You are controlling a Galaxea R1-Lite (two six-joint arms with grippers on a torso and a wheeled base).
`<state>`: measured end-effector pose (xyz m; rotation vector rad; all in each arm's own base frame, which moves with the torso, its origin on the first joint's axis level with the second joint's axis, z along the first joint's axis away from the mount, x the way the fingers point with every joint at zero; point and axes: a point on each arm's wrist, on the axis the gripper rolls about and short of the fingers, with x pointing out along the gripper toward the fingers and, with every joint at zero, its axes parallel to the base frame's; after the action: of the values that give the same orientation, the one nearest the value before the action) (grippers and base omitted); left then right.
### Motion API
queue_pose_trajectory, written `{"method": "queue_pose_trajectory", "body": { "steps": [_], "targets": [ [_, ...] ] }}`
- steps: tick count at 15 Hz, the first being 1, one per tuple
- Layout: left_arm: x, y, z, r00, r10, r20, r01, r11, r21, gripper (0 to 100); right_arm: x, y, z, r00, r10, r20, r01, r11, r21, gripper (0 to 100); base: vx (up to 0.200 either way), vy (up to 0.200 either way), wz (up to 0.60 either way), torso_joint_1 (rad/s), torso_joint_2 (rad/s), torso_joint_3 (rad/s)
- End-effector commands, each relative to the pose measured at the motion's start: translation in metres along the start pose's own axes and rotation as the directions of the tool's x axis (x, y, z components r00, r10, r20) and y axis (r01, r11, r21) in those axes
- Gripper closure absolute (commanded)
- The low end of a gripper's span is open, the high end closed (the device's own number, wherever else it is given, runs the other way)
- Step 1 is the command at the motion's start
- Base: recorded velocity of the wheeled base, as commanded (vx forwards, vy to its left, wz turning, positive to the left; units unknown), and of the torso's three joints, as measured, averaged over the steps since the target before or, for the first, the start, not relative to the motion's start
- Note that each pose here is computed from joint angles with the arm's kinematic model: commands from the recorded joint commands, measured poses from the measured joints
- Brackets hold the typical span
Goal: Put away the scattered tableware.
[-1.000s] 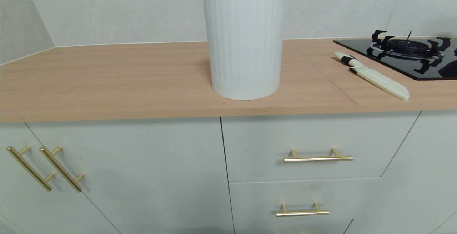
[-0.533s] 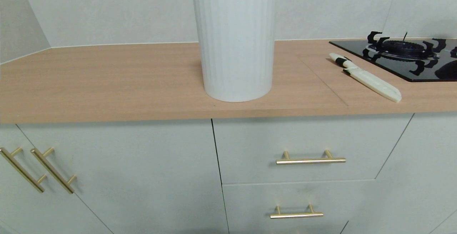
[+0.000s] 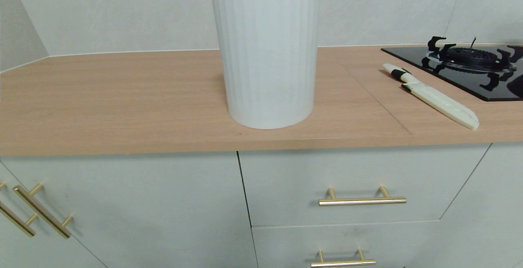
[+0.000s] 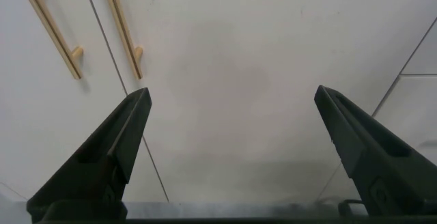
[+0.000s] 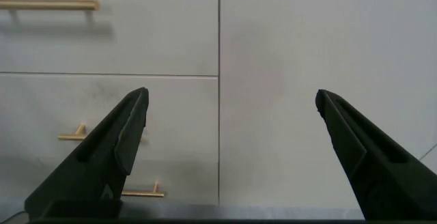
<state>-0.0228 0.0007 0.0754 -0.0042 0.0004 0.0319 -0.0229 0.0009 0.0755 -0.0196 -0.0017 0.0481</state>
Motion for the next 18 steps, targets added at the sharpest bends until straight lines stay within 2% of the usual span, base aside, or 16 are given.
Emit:
{"method": "queue_pose_trajectory", "body": {
  "steps": [1,9,12,18],
  "targets": [
    [0.0000,0.0000,-0.0001,1.000,0.000,-0.001,0.000,1.000,0.000,0,0.0001,0.0000,0.0000,1.000,0.001,-0.001,-0.001,1.000,0.000,0,0.000,0.000,0.00,0.000,0.00,0.000],
    [0.0000,0.0000,0.0000,1.000,0.000,0.000,0.000,1.000,0.000,0,0.0001,0.0000,0.0000,1.000,0.001,-0.001,-0.001,1.000,-0.002,0,0.000,0.000,0.00,0.004,-0.02,-0.020],
    [0.0000,0.0000,0.0000,1.000,0.000,0.000,0.000,1.000,0.000,0,0.0001,0.0000,0.0000,1.000,0.001,-0.001,-0.001,1.000,-0.002,0,0.000,0.000,0.00,0.087,-0.24,-0.269],
    [0.0000,0.0000,0.0000,1.000,0.000,0.000,0.000,1.000,0.001,0,0.0001,0.0000,0.0000,1.000,0.001,-0.001,-0.001,1.000,-0.002,0,0.000,0.000,0.00,0.140,-0.49,-0.303]
  ]
}}
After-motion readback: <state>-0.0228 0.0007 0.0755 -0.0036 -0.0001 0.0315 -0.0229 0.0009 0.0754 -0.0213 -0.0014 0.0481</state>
